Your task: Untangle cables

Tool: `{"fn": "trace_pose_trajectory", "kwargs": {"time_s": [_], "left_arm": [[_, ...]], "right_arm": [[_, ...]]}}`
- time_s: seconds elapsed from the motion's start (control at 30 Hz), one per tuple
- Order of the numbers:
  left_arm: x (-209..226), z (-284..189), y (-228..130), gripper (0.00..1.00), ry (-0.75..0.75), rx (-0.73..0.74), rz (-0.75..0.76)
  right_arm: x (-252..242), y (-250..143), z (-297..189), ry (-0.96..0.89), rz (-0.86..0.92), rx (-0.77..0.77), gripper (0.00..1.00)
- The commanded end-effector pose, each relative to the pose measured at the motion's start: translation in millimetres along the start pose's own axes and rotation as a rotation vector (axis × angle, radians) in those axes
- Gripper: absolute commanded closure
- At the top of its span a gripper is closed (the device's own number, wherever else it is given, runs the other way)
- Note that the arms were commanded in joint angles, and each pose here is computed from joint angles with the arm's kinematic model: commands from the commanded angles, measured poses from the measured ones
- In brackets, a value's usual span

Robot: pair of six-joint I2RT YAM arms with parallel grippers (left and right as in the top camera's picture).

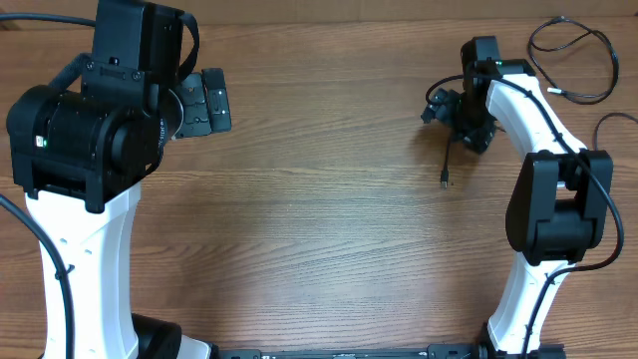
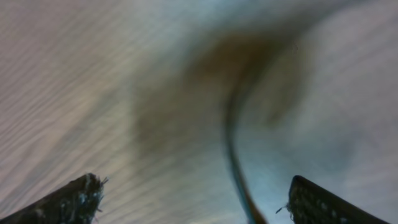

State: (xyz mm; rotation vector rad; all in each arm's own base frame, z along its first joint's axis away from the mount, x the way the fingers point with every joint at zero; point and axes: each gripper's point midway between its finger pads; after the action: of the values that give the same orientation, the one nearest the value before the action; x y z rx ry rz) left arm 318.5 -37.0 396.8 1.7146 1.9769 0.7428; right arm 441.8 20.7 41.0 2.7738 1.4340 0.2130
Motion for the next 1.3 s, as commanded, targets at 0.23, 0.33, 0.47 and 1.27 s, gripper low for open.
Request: {"fn": "trace_pose_trajectory", "kwargs": {"time_s": [0.23, 0.33, 0.47, 1.27], "left_arm": [[3.2, -7.6, 2.0, 0.00, 0.001, -0.024, 0.016], [3.1, -7.4, 1.9, 0.00, 0.001, -0.023, 0.016], [3.1, -7.4, 1.9, 0.00, 0.000, -0.023, 0.016], [3.1, -7.4, 1.9, 0.00, 0.001, -0.023, 0.016]], "right_arm": [[-17.4, 8.3, 3.0, -0.091, 0.156, -0.054, 0.06], [-12.5, 9.7, 6.5, -0.076, 0.149, -0.068, 0.07], [-14.2, 7.8, 17.4, -0.071, 0.149, -0.073, 0.09], [-16.8, 4.3, 31.8, -0.015, 0.048, -0.059, 0.96]]}}
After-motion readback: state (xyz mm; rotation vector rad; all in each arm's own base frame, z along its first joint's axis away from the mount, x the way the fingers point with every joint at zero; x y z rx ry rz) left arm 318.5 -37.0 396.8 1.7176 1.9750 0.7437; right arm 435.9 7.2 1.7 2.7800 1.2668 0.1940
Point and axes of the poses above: each gripper's point midway between its finger pads, its own z axis out along the fingers, its own x axis along the line the jaws close on, y = z × x, and after that the axes turned 1 degree about z, right-handed
